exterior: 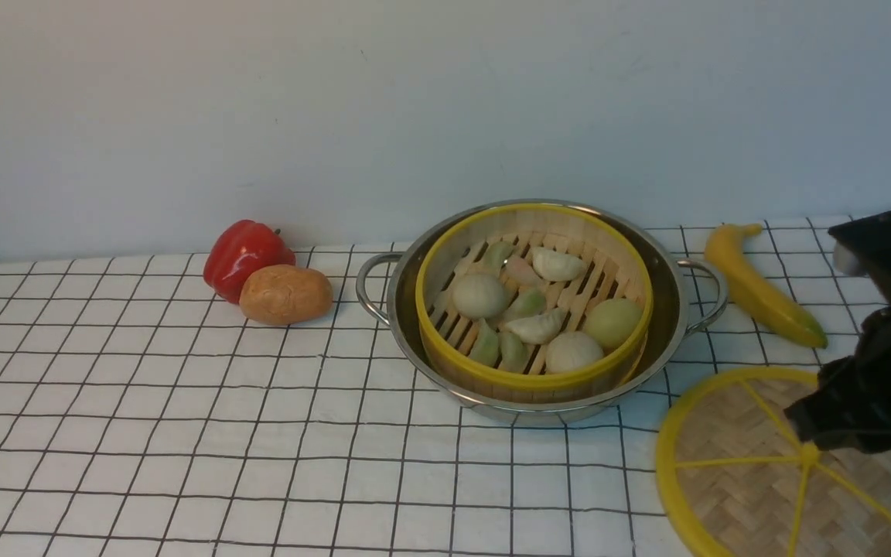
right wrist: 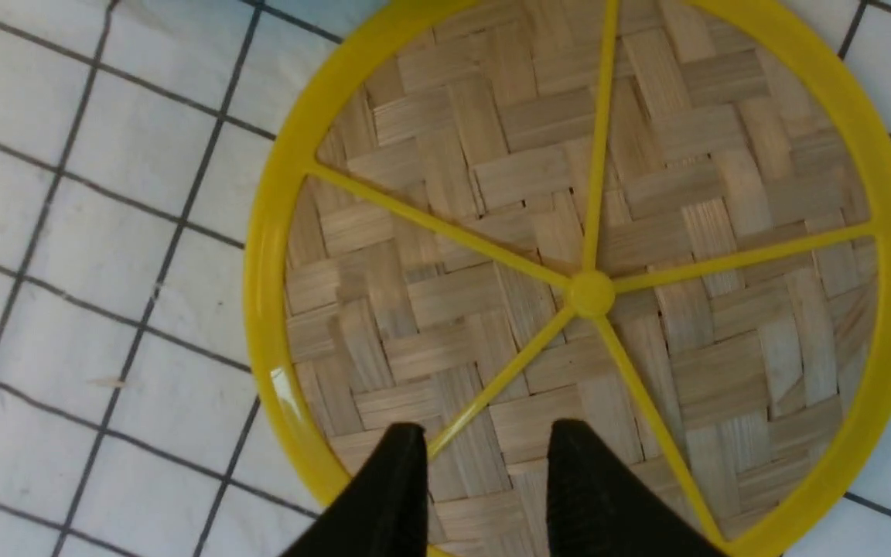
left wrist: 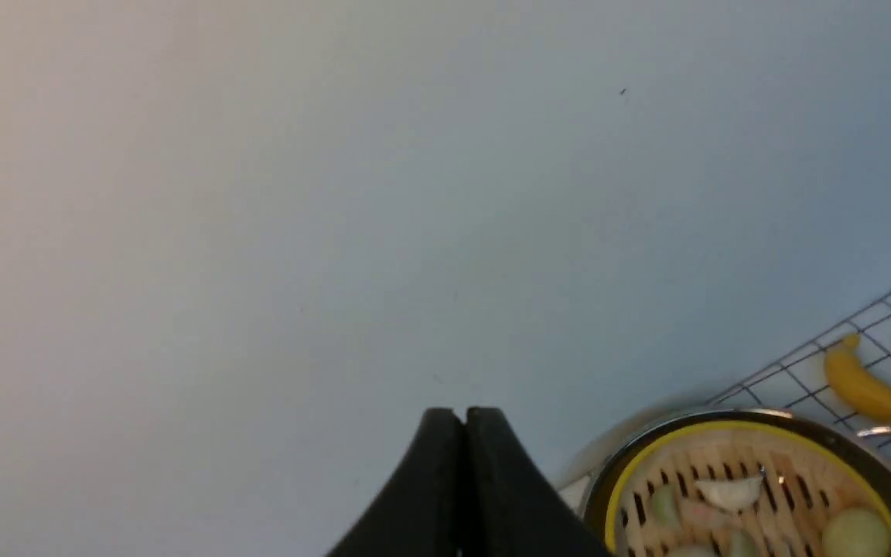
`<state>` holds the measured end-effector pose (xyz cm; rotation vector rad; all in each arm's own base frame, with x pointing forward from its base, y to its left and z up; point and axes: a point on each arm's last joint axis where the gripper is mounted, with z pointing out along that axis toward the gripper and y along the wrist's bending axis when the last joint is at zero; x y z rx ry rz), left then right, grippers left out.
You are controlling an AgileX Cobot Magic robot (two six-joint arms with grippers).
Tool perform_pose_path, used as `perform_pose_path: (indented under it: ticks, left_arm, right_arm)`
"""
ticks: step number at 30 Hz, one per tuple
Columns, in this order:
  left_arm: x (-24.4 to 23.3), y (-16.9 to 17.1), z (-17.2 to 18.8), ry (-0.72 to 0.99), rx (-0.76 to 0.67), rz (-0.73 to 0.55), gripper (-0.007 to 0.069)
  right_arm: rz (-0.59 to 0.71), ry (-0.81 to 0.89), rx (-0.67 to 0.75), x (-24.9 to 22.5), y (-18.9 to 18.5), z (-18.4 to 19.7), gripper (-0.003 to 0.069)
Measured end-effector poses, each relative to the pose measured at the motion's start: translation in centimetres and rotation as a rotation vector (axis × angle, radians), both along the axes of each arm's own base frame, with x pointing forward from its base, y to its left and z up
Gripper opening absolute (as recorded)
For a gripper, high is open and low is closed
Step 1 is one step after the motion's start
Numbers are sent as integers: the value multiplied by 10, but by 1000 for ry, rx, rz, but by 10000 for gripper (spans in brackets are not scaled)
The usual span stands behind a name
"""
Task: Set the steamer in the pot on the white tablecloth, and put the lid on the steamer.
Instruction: 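Move the gripper down to the bamboo steamer lid and grasp its center knob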
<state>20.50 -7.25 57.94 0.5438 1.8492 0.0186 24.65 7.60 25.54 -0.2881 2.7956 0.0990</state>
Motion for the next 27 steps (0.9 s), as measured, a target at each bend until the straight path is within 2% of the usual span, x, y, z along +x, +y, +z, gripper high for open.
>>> perform_pose_path:
  ticks: [6, 9, 11, 14, 15, 16, 17, 18, 20, 27]
  left_arm:
    - [-63, 28, -43, 45, 69, 6, -23]
    - [-87, 37, -58, -50, 44, -5, -23]
    - [-105, 42, -81, -142, 20, -20, -23]
    - [-111, 43, -105, -181, 2, -37, -23]
    - [-114, 43, -123, -188, -11, -48, -23]
    - [-116, 44, -125, -200, -16, -50, -23]
    - [-116, 42, -148, -178, -24, -62, -23]
    - [-115, 42, -150, -179, -26, -64, -23]
    - [-114, 39, -177, -125, -40, -77, -23]
    - [-109, 33, -212, -6, -81, -99, -22]
  right_arm:
    - [-8, 41, -61, 19, 1, -29, 240]
    - [-8, 48, -81, 24, 1, -37, 240]
    - [-10, 39, -93, 28, 1, -42, 240]
    - [-13, 22, -99, 31, 1, -44, 240]
    - [-15, 17, -100, 33, 1, -45, 240]
    - [-14, 18, -101, 33, 2, -46, 240]
    - [-17, 18, -100, 35, 2, -47, 240]
    - [-17, 18, -100, 35, 2, -47, 240]
    - [-16, 26, -102, 36, 3, -51, 240]
    - [-43, 43, -106, 41, -5, -57, 240]
